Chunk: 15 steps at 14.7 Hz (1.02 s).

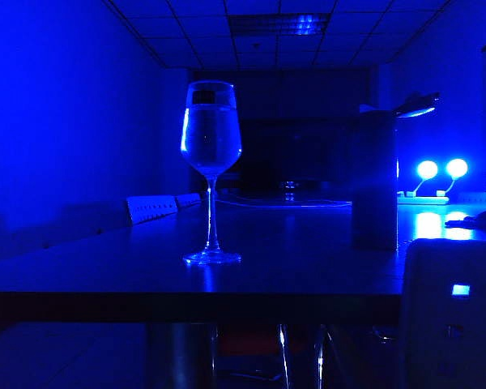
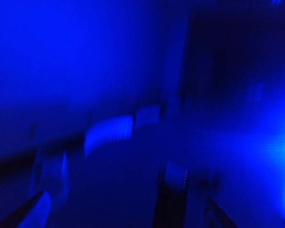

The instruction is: Pick up the black thermos cup, pour some water from it into the stemmed glass, and then put the thermos cup back on the table.

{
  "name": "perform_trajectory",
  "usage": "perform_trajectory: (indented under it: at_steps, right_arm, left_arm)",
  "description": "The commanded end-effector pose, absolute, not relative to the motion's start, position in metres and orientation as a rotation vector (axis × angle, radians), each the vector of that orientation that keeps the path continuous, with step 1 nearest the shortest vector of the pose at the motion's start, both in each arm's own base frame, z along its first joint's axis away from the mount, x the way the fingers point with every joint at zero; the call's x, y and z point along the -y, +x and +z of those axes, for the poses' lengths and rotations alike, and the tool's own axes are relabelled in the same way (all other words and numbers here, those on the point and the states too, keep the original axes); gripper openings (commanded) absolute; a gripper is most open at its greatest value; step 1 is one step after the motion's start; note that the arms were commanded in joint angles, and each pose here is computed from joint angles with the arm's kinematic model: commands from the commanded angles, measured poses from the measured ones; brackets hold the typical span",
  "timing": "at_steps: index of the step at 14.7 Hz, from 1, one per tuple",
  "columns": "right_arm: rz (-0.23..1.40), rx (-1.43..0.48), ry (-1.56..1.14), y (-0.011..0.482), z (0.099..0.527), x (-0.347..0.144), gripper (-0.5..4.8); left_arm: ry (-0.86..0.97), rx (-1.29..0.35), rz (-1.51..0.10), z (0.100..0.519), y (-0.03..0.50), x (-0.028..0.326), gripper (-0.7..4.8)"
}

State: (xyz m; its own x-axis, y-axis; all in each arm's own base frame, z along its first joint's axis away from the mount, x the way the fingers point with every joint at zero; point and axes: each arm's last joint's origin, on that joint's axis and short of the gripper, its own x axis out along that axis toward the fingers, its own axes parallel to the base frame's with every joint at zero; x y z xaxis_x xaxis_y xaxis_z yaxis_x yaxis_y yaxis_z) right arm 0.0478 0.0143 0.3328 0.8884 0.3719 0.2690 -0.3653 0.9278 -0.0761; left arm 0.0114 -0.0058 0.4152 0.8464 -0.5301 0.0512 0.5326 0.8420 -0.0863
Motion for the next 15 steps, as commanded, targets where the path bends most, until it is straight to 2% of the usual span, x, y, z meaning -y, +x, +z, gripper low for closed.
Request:
perform_trajectory:
  at_steps: [1, 4, 8, 12, 15]
  right_arm:
    - [0.412, 0.227, -0.011, 0.042, 0.331, -0.014, 4.17]
    - [0.437, 0.157, -0.005, 0.043, 0.325, -0.015, 4.17]
    - [0.467, 0.115, -0.004, 0.036, 0.317, -0.015, 4.17]
    - [0.526, 0.017, 0.002, 0.033, 0.293, -0.016, 4.17]
    - [0.526, -0.029, 0.046, 0.049, 0.263, -0.018, 4.17]
  left_arm:
    - [-0.081, -0.103, -0.576, 0.402, 0.008, 0.004, 4.79]
    - [-0.043, -0.241, -0.583, 0.383, 0.012, 0.008, 4.79]
    - [-0.042, -0.401, -0.684, 0.347, 0.029, 0.024, 4.79]
    - [-0.085, -0.366, -0.722, 0.312, 0.050, 0.041, 4.79]
    - [-0.103, -0.329, -0.756, 0.271, 0.072, 0.058, 4.79]
